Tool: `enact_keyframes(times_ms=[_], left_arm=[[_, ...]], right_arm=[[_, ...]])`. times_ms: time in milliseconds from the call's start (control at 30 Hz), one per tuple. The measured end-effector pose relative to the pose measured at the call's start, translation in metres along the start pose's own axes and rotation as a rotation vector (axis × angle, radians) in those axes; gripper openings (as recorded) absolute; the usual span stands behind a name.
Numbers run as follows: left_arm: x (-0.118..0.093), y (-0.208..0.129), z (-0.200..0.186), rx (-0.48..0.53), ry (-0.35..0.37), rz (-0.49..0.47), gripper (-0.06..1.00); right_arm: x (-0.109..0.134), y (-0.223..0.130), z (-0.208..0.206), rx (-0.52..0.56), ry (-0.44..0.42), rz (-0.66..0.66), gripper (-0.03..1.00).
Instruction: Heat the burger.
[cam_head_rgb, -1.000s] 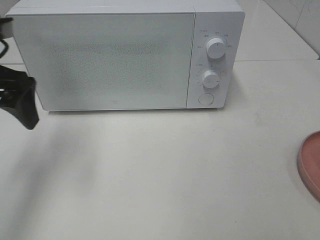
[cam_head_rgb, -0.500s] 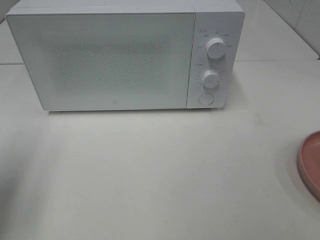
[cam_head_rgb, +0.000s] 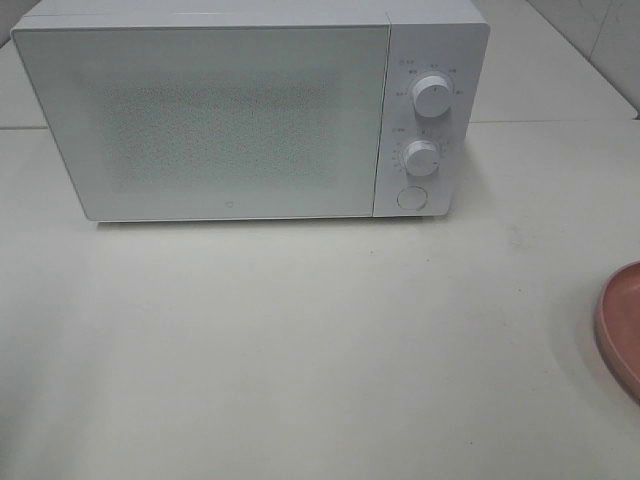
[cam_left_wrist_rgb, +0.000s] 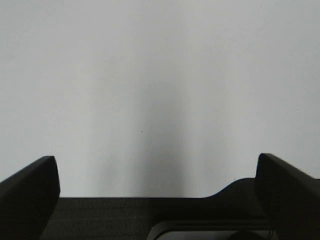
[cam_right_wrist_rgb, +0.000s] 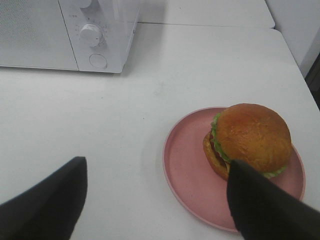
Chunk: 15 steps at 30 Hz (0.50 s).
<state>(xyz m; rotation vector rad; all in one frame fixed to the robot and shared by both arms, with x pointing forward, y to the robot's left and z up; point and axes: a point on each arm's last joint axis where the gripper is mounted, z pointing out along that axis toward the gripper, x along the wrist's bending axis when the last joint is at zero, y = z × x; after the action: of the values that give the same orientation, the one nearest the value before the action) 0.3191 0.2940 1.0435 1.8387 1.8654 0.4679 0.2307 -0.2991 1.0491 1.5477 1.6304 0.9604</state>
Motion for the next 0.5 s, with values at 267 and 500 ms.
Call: enact_keyframes(times_ms=[267, 500], left_arm=[[-0.002, -0.026, -0.027, -0.201, 0.001, 0.024, 0.98], [-0.007, -0.055, -0.053, -0.442, -0.051, 0.034, 0.98]], right_arm=[[0.000, 0.000, 0.000, 0.000, 0.000, 0.000, 0.75], [0.000, 0.000, 0.000, 0.000, 0.000, 0.000, 0.75]])
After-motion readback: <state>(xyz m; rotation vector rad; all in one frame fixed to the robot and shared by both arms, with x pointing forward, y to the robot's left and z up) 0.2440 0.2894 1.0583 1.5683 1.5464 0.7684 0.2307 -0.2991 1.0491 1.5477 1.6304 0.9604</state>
